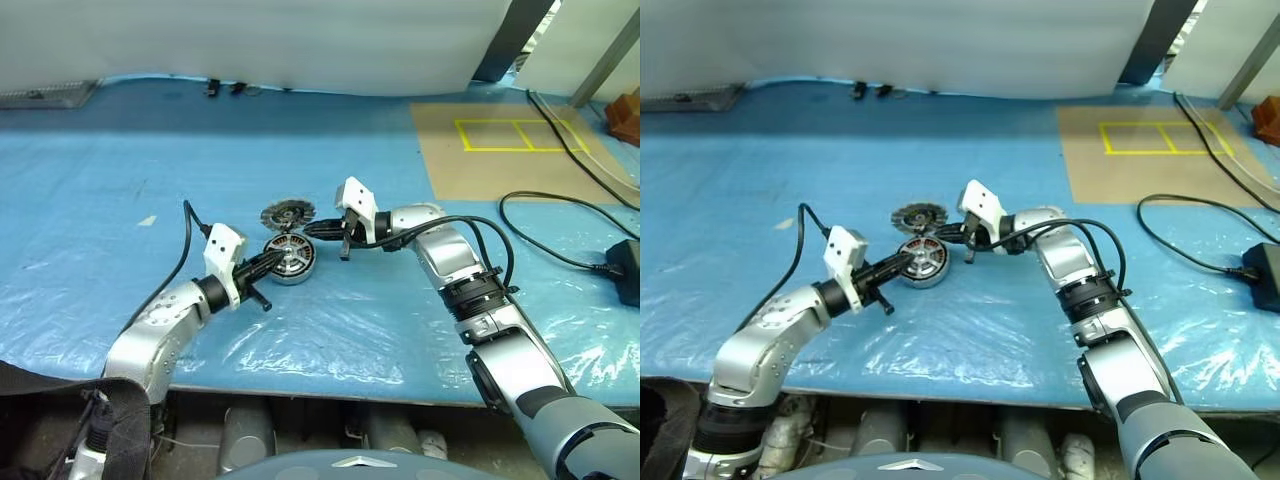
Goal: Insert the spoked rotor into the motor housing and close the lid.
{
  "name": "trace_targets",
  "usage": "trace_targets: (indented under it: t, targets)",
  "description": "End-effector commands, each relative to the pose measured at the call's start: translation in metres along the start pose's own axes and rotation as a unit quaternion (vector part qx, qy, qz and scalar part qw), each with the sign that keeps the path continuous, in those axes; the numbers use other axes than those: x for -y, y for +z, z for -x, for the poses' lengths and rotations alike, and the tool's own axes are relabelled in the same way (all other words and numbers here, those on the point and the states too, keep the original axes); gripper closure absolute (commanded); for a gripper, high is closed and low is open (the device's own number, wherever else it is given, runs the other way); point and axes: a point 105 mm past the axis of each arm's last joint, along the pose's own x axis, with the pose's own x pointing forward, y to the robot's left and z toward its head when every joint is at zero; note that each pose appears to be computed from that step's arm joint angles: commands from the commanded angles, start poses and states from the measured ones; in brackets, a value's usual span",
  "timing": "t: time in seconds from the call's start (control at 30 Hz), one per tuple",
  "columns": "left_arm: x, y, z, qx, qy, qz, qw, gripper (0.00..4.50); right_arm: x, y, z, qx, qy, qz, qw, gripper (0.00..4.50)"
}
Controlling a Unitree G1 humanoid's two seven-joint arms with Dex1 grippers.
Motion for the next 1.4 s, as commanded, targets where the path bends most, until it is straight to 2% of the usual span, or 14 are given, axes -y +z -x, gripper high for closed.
trace_targets:
  t: [0.03,0.17,0.23,0.3,0.4,0.53,0.73,0.93,1.1,1.3,1.4]
  targets:
    - [0.002,0.007,-0.011,0.013,-0.001,-0.028,1.000,4.46,0.008,0.019,0.004,0.024,-0.012,0.025,0.999,4.50]
    - [-0.008,0.001,-0.023,0.001,0.012,-0.029,0.999,4.46,0.009,0.022,0.005,0.027,-0.012,0.028,0.999,4.50]
    - [-0.016,-0.023,-0.026,-0.054,0.034,-0.058,0.996,4.46,0.009,0.022,0.005,0.028,-0.014,0.030,0.999,4.50]
    - [-0.016,-0.037,-0.027,-0.074,0.038,-0.066,0.994,4.46,0.009,0.022,0.007,0.028,-0.018,0.030,0.999,4.50]
    - [-0.004,-0.034,-0.029,-0.050,0.022,-0.027,0.998,4.46,0.010,0.020,0.010,0.025,-0.019,0.028,0.999,4.50]
    - [-0.003,-0.032,-0.019,-0.039,0.016,-0.014,0.999,4.46,0.014,0.021,0.011,0.028,-0.030,0.023,0.999,4.50]
    - [-0.013,-0.002,0.003,0.024,0.031,-0.047,0.998,4.46,0.034,0.022,0.007,0.019,-0.079,0.029,0.996,4.50]
    - [-0.003,0.025,0.025,0.100,0.016,-0.040,0.994,4.46,0.050,0.025,0.003,0.008,-0.100,0.027,0.995,4.50]
    - [-0.011,0.013,0.047,0.086,0.059,-0.053,0.993,4.46,0.062,0.039,-0.010,0.017,-0.116,0.045,0.992,4.50]
    - [-0.016,0.003,0.062,0.078,0.099,-0.053,0.991,4.46,0.056,0.044,-0.016,0.035,-0.077,0.029,0.996,4.50]
    - [-0.022,-0.001,0.071,0.076,0.126,-0.054,0.988,4.46,0.054,0.056,-0.025,0.050,-0.069,0.044,0.995,4.50]
